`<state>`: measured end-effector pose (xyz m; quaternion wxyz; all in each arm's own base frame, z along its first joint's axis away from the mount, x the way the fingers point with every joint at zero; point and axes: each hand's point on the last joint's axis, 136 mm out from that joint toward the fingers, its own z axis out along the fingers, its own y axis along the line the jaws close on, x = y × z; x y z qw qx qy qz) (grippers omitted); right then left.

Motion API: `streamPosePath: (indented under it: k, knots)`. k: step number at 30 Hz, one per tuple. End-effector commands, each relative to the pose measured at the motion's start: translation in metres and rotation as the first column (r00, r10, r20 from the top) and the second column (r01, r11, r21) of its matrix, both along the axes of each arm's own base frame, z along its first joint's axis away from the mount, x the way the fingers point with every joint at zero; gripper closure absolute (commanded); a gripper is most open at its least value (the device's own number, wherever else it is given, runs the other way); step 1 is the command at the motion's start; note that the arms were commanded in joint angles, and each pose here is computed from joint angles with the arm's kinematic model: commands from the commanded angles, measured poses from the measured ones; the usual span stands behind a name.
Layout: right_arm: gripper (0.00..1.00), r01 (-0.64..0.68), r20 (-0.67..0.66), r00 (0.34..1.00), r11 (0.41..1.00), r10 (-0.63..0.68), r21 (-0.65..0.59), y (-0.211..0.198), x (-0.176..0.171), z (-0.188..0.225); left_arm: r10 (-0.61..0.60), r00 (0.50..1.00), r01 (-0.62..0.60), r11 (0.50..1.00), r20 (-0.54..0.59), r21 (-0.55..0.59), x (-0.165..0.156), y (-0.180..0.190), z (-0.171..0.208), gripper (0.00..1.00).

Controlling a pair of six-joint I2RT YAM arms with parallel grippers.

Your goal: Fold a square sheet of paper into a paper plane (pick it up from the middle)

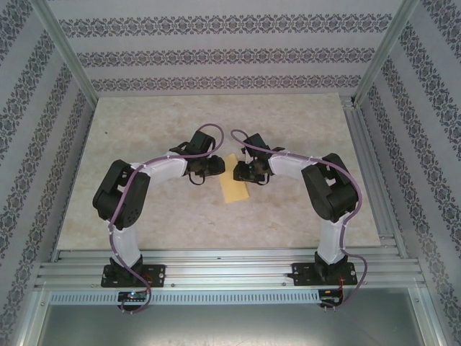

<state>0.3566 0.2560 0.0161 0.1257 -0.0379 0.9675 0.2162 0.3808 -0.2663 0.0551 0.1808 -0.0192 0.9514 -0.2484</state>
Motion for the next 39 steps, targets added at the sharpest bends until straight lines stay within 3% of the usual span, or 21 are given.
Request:
streamPosePath:
  k: [1, 32, 36, 39]
  knots:
    - [0.67, 0.024, -0.038, 0.999, 0.995, -0.028, -0.101, -0.023, -0.003, -0.030, -0.051, 0.999, 0.051, 0.999, -0.008, -0.009, -0.003, -0.013, -0.001, 0.66]
    - [0.68, 0.016, -0.055, 0.998, 0.995, -0.022, -0.096, -0.019, -0.005, -0.035, -0.073, 0.991, 0.080, 0.995, -0.113, 0.056, -0.015, -0.017, -0.041, 0.81]
    - [0.63, 0.028, -0.038, 0.999, 0.999, -0.030, -0.042, -0.013, 0.000, -0.017, -0.059, 0.987, 0.075, 0.992, -0.149, 0.098, -0.023, -0.008, -0.053, 0.84]
    - [0.53, 0.069, 0.022, 0.997, 0.998, -0.069, 0.002, -0.011, 0.010, 0.013, -0.048, 0.983, 0.071, 0.990, -0.180, 0.125, -0.030, -0.001, -0.063, 0.86]
